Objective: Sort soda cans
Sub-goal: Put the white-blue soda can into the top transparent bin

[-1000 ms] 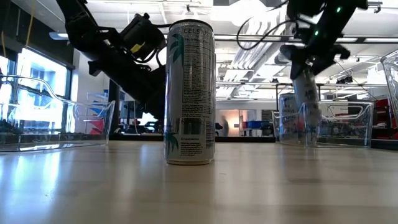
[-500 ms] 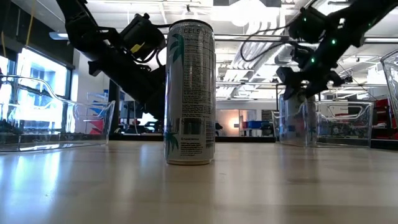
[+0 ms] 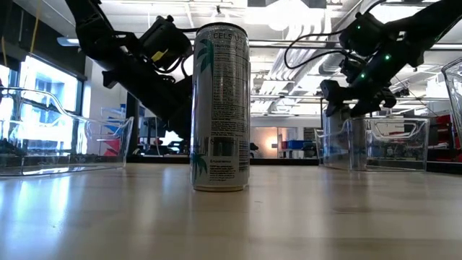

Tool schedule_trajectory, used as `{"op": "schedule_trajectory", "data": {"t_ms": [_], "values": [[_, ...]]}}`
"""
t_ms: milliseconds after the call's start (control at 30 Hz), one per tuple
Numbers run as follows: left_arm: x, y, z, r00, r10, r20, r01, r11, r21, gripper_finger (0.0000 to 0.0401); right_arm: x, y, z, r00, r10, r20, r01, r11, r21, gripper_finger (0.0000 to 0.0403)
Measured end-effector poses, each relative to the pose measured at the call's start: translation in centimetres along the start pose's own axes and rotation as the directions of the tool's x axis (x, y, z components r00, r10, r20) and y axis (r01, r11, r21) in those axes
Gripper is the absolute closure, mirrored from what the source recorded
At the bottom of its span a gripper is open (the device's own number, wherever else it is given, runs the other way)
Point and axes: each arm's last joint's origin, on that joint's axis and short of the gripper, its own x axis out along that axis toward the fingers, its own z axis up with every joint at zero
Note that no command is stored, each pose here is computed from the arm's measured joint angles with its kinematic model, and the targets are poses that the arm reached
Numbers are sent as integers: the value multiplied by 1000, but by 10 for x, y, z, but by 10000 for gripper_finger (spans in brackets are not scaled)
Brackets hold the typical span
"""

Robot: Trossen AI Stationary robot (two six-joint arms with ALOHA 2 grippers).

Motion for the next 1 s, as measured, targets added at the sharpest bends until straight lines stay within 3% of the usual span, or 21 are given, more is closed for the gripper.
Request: {"op": "schedule_trajectory", "data": {"t_ms": [133,367,667,867,1000], "values": [[0,0,0,1000,0,0,0,1000,-4,117,-2,-2,3,999,-33,38,33,999,-5,95],[-1,-2,0,1000,19,2,-19,1000,8,117,-17,-8,15,994,-4,105,2,1000,25,93],[-28,-17,10,992,123,20,-124,986,113,117,-54,-6,23,966,166,198,-168,986,-7,91],[-83,-32,24,986,155,65,-164,972,168,117,-80,16,20,897,367,246,-350,930,-111,91],[-129,-43,35,979,105,177,-138,972,188,117,-98,38,17,786,554,276,-497,830,-253,91]]}}
